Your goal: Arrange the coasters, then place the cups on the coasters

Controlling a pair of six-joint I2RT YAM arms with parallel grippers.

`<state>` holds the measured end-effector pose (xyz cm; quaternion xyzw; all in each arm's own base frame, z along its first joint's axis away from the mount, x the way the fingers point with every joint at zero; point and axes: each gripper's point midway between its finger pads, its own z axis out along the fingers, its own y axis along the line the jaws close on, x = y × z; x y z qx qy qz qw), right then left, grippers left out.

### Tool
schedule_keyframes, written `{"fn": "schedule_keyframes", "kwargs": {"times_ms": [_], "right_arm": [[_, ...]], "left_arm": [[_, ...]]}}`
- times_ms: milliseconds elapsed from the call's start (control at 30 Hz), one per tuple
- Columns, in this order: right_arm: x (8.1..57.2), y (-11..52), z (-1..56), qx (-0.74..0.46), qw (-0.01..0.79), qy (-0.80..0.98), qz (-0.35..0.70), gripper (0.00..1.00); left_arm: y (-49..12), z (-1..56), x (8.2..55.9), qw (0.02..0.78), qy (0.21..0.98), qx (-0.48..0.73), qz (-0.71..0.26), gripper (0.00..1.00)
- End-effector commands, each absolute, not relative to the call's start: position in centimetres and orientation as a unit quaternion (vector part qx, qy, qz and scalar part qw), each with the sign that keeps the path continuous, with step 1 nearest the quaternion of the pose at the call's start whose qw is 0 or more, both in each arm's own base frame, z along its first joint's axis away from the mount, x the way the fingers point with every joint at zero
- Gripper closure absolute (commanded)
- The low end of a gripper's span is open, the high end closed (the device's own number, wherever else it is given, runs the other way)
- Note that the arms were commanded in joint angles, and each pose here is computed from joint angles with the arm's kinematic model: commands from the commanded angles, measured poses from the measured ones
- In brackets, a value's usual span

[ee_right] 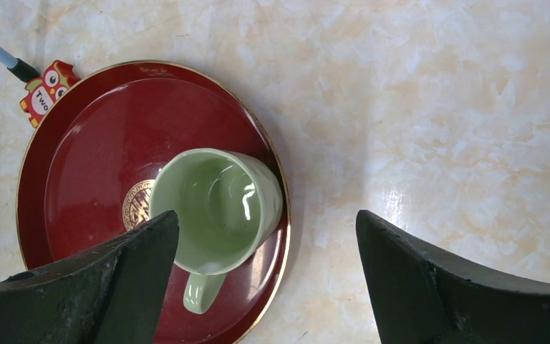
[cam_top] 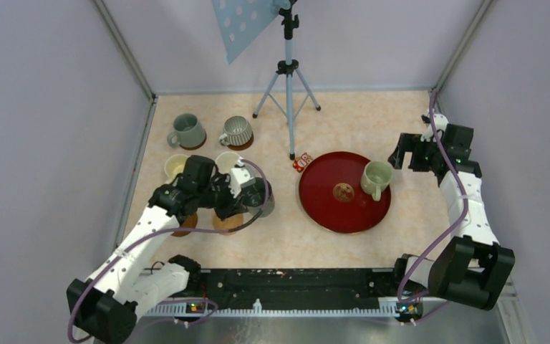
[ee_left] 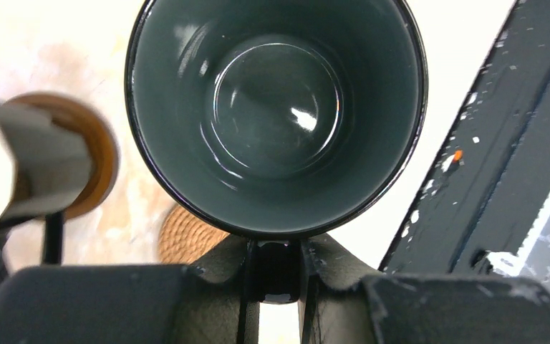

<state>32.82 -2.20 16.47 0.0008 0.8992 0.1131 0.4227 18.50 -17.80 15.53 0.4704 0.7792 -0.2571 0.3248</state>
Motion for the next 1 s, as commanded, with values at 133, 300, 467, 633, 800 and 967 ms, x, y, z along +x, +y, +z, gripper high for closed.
{"fn": "schedule_keyframes", "kwargs": {"times_ms": [133, 300, 467, 633, 800, 967], "right_arm": [[33.7, -2.5, 17.8, -0.013, 0.442, 0.890, 0.110, 0.08], [33.6, -2.5, 17.8, -0.014, 0.442, 0.891, 0.109, 0.08], [33.6, -2.5, 17.8, -0.016, 0.441, 0.891, 0.110, 0.09], [33.6, -2.4, 17.8, -0.019, 0.441, 0.891, 0.109, 0.09], [33.5, -2.5, 17.7, -0.019, 0.439, 0.892, 0.109, 0.09], [33.5, -2.4, 17.6, -0.021, 0.436, 0.893, 0.111, 0.09]], "left_arm": [[-12.8, 17.3, 21.3, 0.386, 0.771, 0.466, -0.196, 1.00], [-9.8, 16.5, 21.2, 0.371, 0.782, 0.475, -0.159, 1.00], [-7.0, 15.3, 20.9, 0.356, 0.799, 0.465, -0.140, 1.00], [-3.9, 15.1, 20.6, 0.347, 0.813, 0.447, -0.136, 1.00], [-0.6, 14.7, 20.0, 0.339, 0.830, 0.423, -0.128, 1.00], [3.6, 13.7, 19.8, 0.346, 0.844, 0.396, -0.107, 1.00]]}}
